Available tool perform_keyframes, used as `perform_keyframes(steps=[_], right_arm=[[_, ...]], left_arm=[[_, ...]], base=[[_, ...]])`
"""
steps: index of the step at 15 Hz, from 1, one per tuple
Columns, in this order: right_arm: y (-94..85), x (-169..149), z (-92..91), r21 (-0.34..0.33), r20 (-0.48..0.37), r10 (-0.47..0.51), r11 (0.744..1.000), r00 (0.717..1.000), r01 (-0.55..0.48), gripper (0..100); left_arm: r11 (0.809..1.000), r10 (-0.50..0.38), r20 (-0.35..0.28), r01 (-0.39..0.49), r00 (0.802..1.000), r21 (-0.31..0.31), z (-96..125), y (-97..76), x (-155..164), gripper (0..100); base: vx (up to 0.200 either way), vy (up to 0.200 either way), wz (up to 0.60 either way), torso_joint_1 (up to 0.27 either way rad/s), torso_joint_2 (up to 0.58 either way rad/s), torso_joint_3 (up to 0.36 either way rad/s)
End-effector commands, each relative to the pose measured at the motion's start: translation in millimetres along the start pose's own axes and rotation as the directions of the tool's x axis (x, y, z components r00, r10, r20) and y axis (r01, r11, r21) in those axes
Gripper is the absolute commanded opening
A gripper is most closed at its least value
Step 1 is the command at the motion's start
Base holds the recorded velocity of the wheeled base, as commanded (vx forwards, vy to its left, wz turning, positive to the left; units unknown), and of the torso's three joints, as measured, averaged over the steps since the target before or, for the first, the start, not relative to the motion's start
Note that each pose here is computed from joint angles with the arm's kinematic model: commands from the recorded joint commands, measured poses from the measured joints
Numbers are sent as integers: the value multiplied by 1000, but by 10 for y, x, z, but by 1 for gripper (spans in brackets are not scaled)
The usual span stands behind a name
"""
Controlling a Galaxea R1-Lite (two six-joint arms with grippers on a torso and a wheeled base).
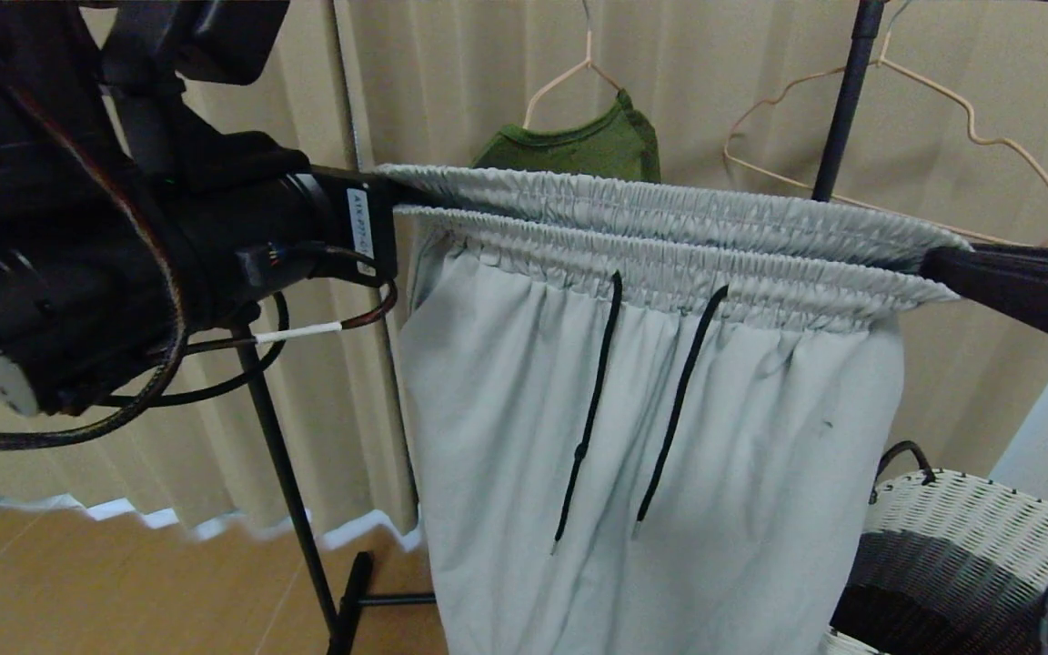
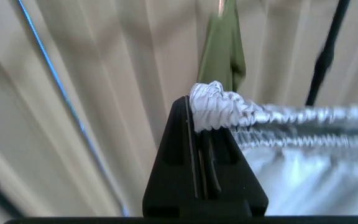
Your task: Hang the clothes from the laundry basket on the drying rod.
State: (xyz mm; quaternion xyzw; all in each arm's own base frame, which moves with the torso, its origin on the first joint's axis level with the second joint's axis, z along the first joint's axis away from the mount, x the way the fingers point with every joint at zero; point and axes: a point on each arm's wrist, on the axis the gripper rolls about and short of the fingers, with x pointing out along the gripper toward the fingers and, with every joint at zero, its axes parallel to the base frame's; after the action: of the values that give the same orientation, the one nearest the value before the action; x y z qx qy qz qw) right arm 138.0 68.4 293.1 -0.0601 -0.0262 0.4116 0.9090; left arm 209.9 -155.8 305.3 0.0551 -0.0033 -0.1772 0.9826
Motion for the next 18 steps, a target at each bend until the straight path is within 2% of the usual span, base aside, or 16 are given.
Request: perform_keyframes(steps=[1,3,5,7,8,11,14,18], right_arm=[[-240,224,-97,-12,-20,-72,997,997,72,0],[-382,436,-125,-20,-8,-126,992,992,126,0],[-481,608,-93,-30,26,-153,988,988,154,0],[-521,719,-52,-13,63,-146,989,987,147,0],[-478,825,2,15,101,-112,994,989,112,0],[-498,932,31,20,114,-103,995,988,101,0],[-533,998,46,20,118,-103,995,988,101,0],[-531,964,58,24,109,-144,990,984,142,0]], left_arm=[[999,-38,-8,38,999,2,107,119,-358,0],[989,-149,-39,150,988,9,144,183,-624,0],[964,-265,-72,266,962,6,147,223,-858,0],[928,-373,-74,372,925,-30,145,239,-992,0],[884,-466,-54,462,883,-71,150,240,-1074,0],[836,-548,-53,544,835,-76,91,201,-1157,0],[825,-564,-72,560,822,-73,10,176,-1190,0],[832,-555,-84,550,828,-75,-11,171,-1163,0]], base=[[0,0,0,0,0,0],[0,0,0,0,0,0],[0,0,0,0,0,0],[0,0,0,0,0,0],[0,0,0,0,0,0],[0,0,0,0,0,0],[0,0,0,0,0,0],[0,0,0,0,0,0]])
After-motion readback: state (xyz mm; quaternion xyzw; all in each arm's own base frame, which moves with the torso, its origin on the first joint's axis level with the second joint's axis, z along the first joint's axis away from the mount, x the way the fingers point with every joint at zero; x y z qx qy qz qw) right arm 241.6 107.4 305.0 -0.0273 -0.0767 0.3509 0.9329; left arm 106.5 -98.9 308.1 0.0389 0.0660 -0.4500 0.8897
